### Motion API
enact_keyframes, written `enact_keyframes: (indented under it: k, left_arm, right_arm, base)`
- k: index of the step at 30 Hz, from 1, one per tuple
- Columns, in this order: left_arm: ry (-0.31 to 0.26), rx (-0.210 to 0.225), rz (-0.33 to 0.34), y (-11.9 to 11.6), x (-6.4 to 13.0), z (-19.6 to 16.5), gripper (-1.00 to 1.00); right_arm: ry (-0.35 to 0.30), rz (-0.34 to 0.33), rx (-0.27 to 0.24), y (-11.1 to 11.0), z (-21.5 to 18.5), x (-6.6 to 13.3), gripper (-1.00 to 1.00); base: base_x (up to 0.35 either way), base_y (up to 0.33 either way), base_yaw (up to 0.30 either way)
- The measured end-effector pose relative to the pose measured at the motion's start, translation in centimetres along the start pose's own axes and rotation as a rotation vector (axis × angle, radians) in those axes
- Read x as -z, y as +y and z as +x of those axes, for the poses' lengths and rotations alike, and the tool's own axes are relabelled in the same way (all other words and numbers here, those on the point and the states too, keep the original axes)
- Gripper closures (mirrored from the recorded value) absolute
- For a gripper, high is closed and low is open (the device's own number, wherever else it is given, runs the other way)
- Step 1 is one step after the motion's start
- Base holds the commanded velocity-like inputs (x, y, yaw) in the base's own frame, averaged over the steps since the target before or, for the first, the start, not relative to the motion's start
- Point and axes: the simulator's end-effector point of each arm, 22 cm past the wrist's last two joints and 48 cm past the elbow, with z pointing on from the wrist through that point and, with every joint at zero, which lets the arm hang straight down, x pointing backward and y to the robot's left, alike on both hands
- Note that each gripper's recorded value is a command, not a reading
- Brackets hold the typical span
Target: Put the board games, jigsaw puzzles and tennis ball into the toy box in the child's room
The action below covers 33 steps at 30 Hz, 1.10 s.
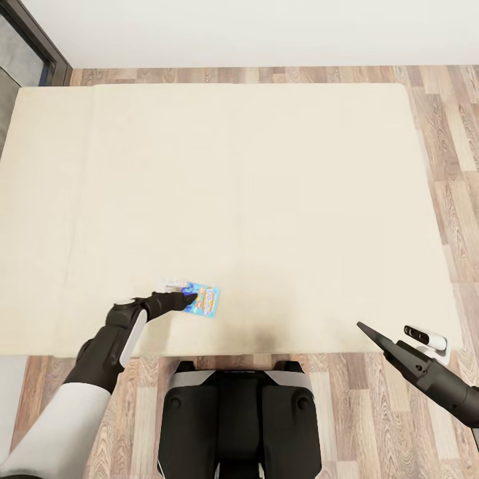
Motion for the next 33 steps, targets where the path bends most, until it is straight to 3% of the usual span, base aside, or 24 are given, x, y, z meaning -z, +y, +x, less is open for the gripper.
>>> enact_keyframes:
  k: [33]
  left_arm:
    - [0.022, 0.003, 0.013, -0.2, -0.9, 1.3, -1.0]
  right_arm:
    - [0.005, 0.013, -0.018, -0.9, 0.5, 0.1, -1.0]
  base:
    - [0.0, 0.0, 0.0]
